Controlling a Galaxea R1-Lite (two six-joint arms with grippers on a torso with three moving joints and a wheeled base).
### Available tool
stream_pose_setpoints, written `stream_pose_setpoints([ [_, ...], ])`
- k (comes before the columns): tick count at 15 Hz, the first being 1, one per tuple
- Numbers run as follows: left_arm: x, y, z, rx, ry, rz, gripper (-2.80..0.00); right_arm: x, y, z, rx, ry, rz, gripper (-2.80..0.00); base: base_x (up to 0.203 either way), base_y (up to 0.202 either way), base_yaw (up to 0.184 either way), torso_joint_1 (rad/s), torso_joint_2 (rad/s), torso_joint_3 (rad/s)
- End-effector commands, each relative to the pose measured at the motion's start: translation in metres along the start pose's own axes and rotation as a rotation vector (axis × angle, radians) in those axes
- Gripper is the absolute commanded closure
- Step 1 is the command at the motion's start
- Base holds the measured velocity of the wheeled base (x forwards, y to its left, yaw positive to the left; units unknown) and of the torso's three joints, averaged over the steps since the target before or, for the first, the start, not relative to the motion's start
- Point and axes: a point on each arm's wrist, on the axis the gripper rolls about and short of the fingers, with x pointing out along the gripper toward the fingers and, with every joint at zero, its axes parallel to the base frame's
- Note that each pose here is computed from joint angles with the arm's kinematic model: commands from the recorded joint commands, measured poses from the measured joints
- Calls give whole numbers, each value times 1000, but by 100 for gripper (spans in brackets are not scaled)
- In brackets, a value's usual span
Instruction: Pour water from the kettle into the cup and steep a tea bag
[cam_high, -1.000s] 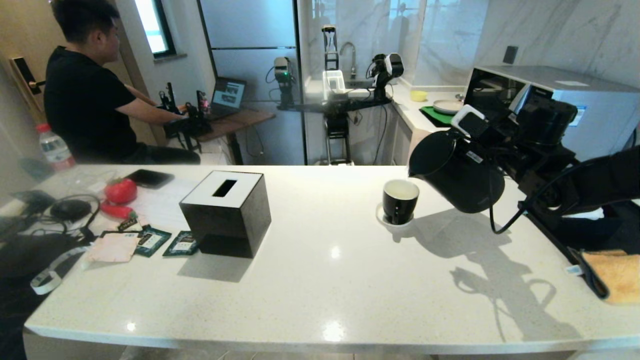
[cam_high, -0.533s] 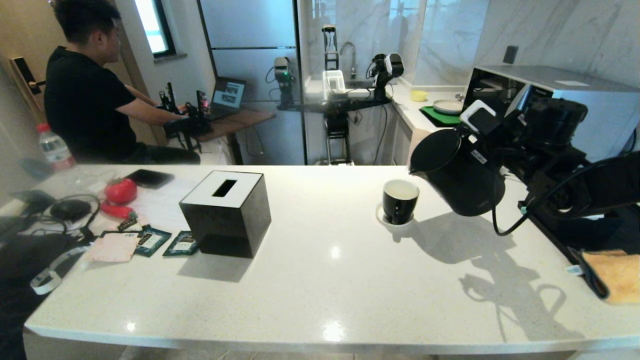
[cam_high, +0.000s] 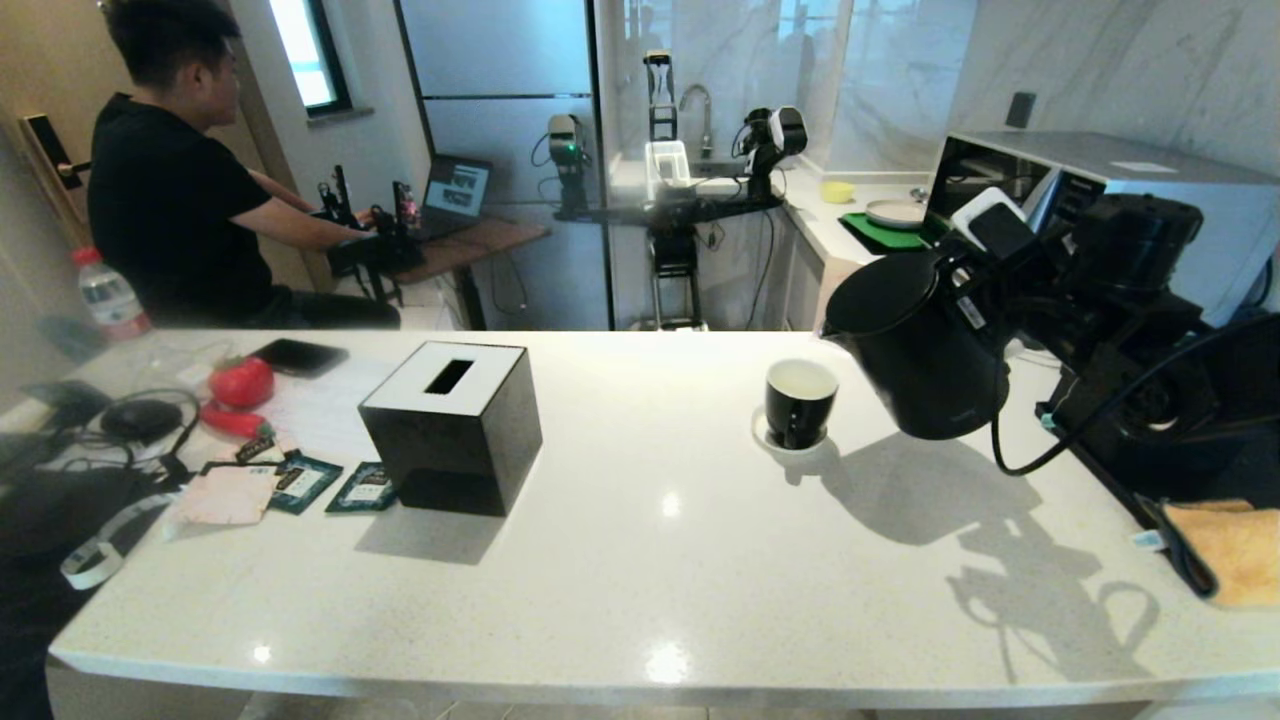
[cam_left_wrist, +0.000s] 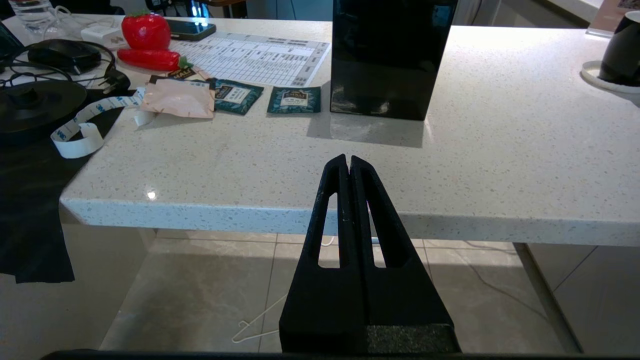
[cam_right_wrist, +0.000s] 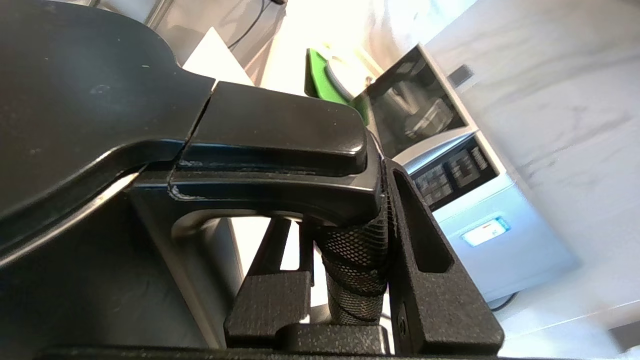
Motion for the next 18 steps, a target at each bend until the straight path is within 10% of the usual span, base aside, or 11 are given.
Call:
stream_pose_setpoints([
  [1, 0, 0, 0, -1, 0, 0, 0, -2, -6, 0, 34, 2, -10, 0, 0, 0, 0, 0, 0, 0],
  [18, 0, 0, 0, -1, 1, 0, 0, -38, -116, -68, 350, 183, -300, 0, 0, 0, 0, 0, 0, 0],
])
